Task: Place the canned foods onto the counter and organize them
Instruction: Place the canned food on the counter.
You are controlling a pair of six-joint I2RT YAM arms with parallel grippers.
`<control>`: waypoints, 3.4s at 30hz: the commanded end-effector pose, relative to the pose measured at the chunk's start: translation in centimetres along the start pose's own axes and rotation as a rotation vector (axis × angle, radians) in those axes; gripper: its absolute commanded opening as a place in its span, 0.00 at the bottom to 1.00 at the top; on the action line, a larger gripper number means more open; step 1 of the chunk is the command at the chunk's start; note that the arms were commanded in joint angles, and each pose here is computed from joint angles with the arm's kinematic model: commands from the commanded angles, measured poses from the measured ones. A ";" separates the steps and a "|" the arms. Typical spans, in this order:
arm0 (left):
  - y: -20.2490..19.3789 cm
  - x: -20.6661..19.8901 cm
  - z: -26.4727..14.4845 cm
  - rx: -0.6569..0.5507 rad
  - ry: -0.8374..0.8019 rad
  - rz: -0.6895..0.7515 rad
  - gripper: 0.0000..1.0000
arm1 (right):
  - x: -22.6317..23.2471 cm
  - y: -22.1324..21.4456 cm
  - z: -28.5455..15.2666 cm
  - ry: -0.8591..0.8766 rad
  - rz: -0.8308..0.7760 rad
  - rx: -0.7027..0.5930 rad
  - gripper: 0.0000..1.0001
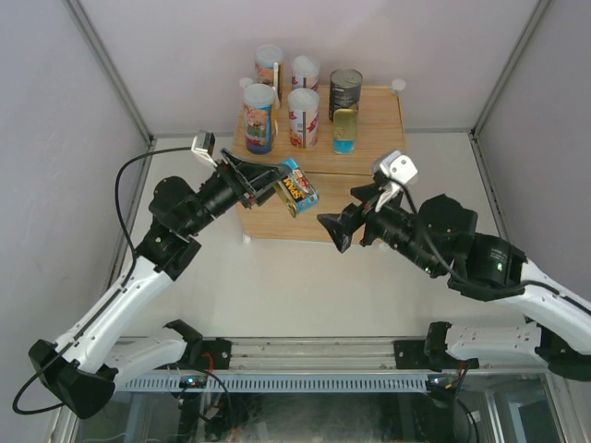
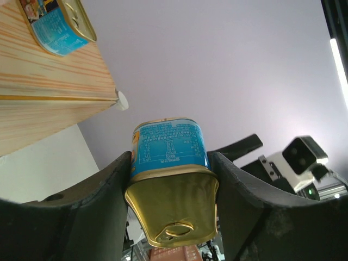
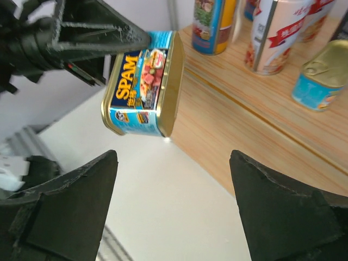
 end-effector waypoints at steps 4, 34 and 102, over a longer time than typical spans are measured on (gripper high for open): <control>3.2 -5.1 -0.8 -0.081 -0.129 0.057 0.00 | -0.2 3.0 -1.5 -0.247 -0.379 -0.204 0.83; 4.2 -5.8 -1.3 -0.093 -0.127 -0.013 0.00 | 6.5 -1.9 2.5 -0.352 -1.091 -0.220 0.88; 3.8 -6.3 -2.3 -0.067 -0.188 -0.075 0.00 | 5.6 0.3 8.3 -0.450 -1.349 -0.324 0.95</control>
Point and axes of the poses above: each gripper's point midway between its finger pads, its own z axis out along the fingers, its own x axis along the line the jaws close on, y = z × x, the point moved 2 cm from there along -z, back along the fingers, and after that the axes turned 14 degrees about z, right-handed, at the moved point
